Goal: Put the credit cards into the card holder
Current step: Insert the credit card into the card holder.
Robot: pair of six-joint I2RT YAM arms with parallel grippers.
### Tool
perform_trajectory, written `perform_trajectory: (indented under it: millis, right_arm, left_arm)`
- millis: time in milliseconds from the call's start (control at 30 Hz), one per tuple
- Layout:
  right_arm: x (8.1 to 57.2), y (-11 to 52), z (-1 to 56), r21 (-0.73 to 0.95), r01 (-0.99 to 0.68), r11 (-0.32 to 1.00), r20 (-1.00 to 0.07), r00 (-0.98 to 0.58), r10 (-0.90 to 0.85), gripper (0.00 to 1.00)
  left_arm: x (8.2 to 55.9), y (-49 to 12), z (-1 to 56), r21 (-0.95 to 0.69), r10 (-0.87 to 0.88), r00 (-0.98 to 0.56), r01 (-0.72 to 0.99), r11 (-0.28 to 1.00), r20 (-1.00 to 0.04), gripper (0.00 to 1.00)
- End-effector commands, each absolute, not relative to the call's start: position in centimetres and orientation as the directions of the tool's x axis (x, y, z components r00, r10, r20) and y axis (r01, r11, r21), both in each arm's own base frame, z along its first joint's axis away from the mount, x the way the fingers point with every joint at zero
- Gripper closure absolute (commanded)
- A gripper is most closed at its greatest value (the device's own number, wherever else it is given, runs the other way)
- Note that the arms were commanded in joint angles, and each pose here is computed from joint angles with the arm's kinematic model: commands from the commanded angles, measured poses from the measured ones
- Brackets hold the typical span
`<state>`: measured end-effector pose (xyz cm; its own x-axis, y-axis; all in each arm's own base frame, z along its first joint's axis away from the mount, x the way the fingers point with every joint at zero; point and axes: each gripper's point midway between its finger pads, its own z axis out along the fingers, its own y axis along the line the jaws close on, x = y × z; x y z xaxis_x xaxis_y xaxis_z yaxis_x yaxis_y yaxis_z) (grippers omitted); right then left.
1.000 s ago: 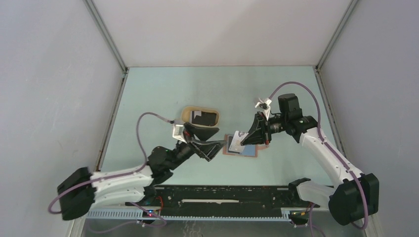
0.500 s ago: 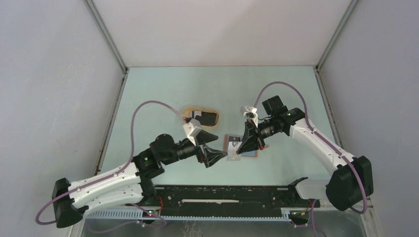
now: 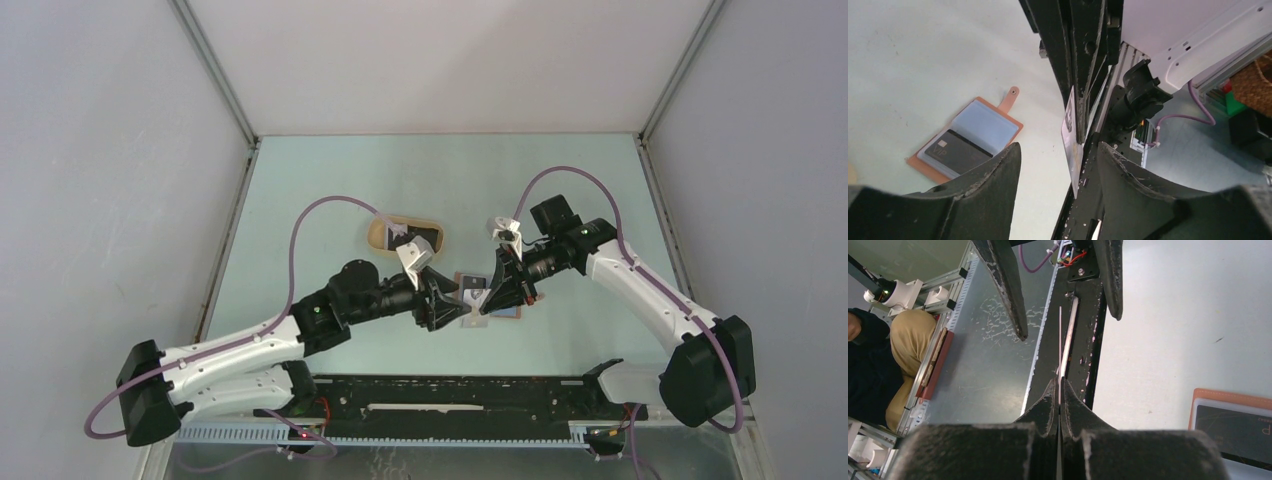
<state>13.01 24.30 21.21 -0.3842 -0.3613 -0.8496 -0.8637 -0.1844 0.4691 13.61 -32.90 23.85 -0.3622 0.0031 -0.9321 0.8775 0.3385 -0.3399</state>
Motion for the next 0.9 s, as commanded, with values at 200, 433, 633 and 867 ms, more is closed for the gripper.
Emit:
perform_trajectory:
  millis: [200, 433, 633, 867]
  right_arm:
    - [13.1, 24.6, 22.5, 0.416, -0.884, -0.214, -0.879, -0.331, -0.343, 1.00]
    - [13.1, 24.6, 22.4, 0.419, -0.883, -0.212, -0.877, -0.332, -0.347, 1.00]
    - [13.7, 24.2, 21.9, 0.393, -0.904, -0.169, -0.874, -0.310, -0.375, 0.42]
    - [17.9, 21.3, 21.5, 0.337, -0.937, 0.089, -0.865, -0.346, -0.365, 0.34]
  left_arm:
    - [13.6, -34.5, 27.7, -0.379, -0.105, -0.364, 0.892, 0.246, -0.926, 0.47]
    - [13.7, -35.3, 27.2, -0.405, -0.084, -0.397, 0.891, 0.206, -0.914, 0.98]
    - [15.4, -33.8, 25.7, -0.474, -0.135, -0.454, 0.843, 0.255, -0.881, 1.00]
    - [18.3, -32.5, 22.3, -0.548, -0.177, -0.520, 0.761, 0.347, -0.835, 1.00]
